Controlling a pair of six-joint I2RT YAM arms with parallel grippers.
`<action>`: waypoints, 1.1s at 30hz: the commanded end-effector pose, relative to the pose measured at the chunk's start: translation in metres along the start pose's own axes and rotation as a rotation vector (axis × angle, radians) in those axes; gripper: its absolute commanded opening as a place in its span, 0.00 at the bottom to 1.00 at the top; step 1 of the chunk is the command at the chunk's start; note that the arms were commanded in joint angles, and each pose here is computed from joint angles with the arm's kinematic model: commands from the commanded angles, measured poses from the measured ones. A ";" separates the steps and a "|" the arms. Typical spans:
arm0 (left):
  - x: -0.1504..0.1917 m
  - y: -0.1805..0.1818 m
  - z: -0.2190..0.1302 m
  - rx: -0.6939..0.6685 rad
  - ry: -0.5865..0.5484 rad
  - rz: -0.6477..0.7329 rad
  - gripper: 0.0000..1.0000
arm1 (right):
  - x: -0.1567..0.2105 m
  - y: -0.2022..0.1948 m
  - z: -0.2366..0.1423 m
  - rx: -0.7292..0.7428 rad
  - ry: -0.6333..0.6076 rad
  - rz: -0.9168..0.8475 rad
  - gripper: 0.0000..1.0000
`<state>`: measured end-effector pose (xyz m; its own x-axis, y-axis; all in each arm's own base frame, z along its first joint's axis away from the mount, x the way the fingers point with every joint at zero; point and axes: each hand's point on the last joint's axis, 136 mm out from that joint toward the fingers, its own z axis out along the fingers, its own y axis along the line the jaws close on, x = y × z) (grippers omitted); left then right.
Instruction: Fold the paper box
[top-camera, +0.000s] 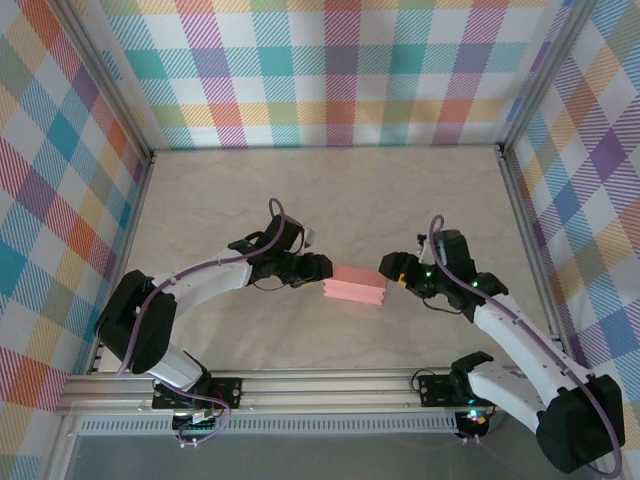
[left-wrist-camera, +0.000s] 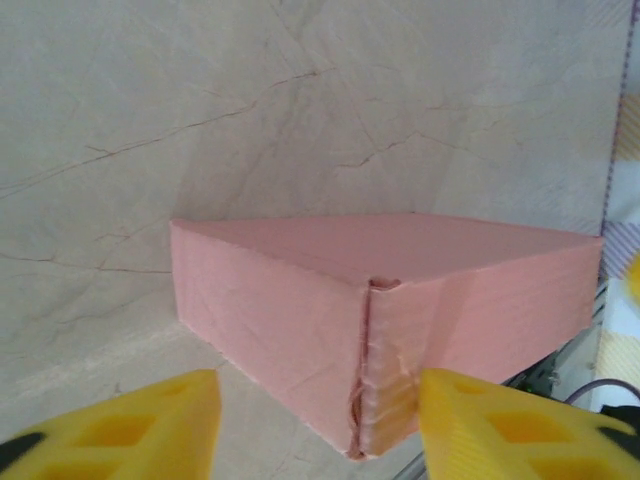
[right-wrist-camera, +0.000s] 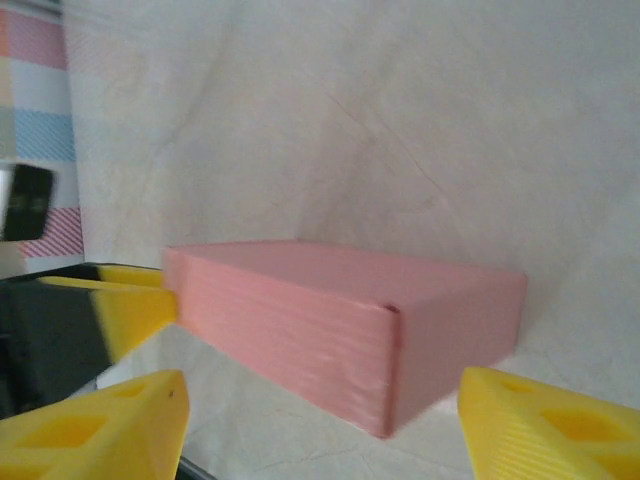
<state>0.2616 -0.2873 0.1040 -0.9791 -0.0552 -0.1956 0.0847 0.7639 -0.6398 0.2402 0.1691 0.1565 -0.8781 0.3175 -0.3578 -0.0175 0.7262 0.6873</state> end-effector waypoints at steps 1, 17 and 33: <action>-0.009 0.009 -0.013 -0.102 -0.035 0.008 0.64 | -0.014 0.016 -0.012 0.020 -0.013 -0.311 0.78; -0.035 0.023 -0.164 -0.335 -0.468 0.166 0.98 | 0.022 0.076 0.026 -0.201 0.249 -1.205 0.95; -0.025 0.050 -0.151 -0.412 -0.420 0.154 0.99 | 0.051 0.031 0.082 -0.123 0.629 -1.315 0.64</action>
<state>0.2613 -0.1594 0.1972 -0.7905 -0.1272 -0.5992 0.0741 0.9512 -0.2996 0.2385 0.2578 0.1036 -0.3129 -0.8306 -0.4607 -0.9497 0.2675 0.1626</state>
